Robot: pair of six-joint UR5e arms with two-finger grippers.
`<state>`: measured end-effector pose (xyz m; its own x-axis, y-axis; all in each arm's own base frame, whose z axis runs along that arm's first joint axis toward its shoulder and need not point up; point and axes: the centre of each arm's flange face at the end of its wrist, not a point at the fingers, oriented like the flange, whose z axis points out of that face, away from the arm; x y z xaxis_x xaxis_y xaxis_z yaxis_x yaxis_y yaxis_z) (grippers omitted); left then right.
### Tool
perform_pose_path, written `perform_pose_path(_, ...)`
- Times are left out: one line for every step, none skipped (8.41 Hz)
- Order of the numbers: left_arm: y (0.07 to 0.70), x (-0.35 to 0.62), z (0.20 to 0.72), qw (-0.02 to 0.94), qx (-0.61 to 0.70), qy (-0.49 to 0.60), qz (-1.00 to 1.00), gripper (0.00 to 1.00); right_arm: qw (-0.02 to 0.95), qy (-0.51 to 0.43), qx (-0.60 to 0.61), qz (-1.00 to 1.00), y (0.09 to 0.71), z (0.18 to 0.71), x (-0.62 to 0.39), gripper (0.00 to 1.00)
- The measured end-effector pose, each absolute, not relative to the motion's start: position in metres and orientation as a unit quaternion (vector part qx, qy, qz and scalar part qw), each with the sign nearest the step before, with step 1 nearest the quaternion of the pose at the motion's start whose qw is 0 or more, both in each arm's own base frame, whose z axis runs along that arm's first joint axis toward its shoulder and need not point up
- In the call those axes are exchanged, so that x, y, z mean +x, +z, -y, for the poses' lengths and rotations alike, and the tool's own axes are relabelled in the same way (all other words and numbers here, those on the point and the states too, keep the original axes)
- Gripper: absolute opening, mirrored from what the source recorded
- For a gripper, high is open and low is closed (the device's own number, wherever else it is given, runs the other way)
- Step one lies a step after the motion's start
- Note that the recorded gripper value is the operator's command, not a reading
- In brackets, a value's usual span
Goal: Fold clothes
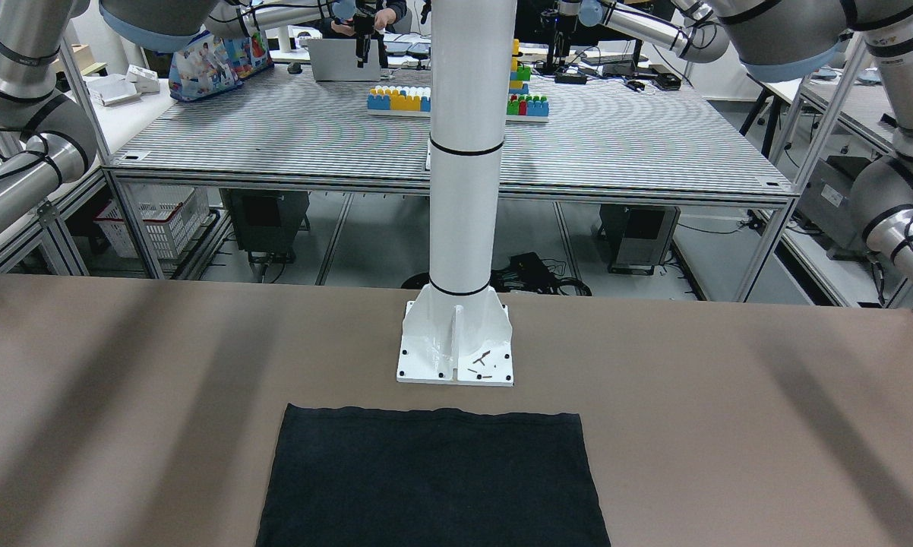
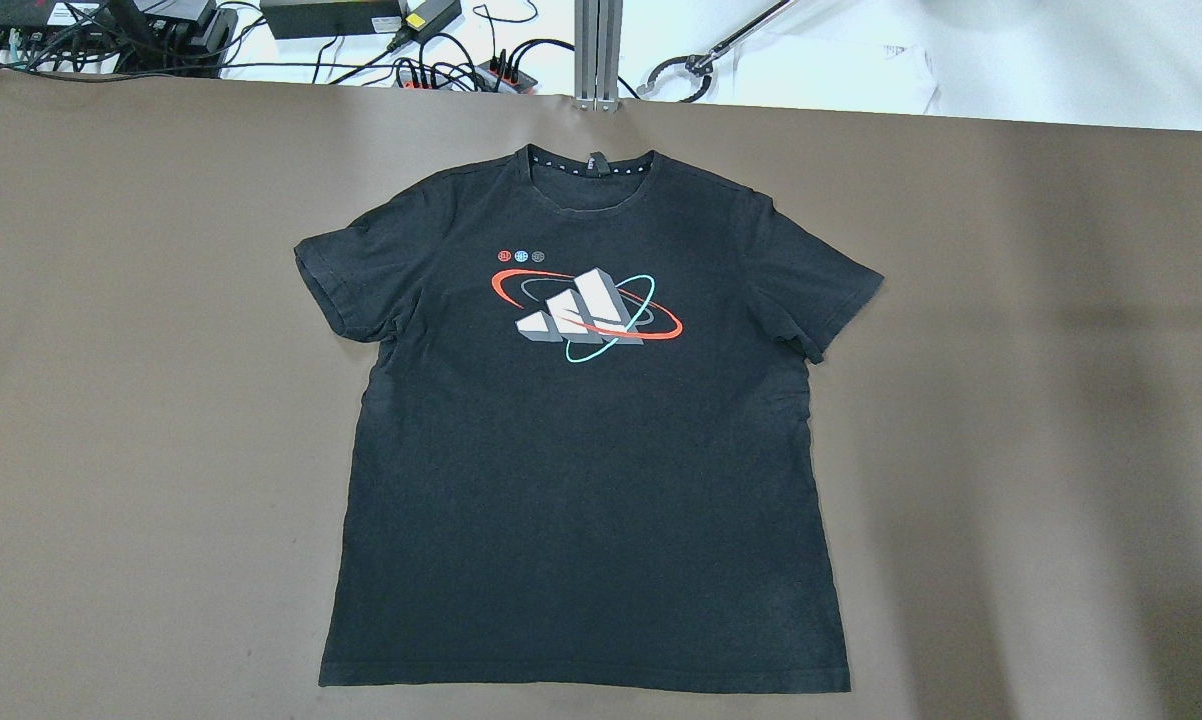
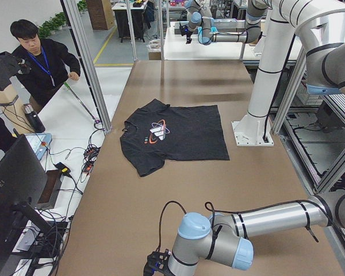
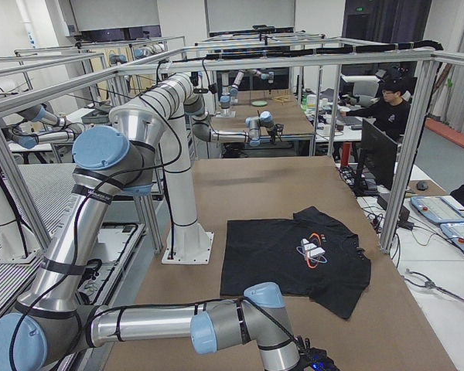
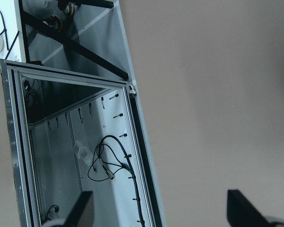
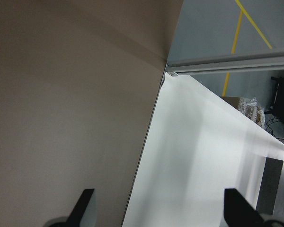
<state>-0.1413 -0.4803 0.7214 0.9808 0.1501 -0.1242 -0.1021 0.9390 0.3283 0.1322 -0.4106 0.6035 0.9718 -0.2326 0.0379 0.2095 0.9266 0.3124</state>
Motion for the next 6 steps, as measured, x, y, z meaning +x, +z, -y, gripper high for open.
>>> perform_pose_path(0.72,-0.141,0.48,0.982,0.164,0.064,-0.074,1.0,0.98,-0.113,0.157,0.045,0.602,0.411,0.131,0.95)
perform_pose_path(0.72,-0.141,0.479,0.981,0.166,0.064,-0.074,1.0,0.979,-0.114,0.159,0.052,0.601,0.411,0.13,0.95)
perform_pose_path(0.719,-0.142,0.48,0.981,0.17,0.064,-0.073,1.0,0.979,-0.115,0.161,0.056,0.6,0.411,0.129,0.95)
perform_pose_path(0.712,-0.142,0.481,0.978,0.183,0.066,-0.072,1.0,0.978,-0.116,0.166,0.056,0.596,0.413,0.128,0.95)
perform_pose_path(0.704,-0.142,0.484,0.975,0.197,0.068,-0.072,1.0,0.974,-0.117,0.186,0.054,0.584,0.423,0.128,0.95)
perform_pose_path(0.696,-0.142,0.489,0.973,0.208,0.068,-0.071,1.0,0.968,-0.119,0.215,0.051,0.57,0.433,0.127,0.95)
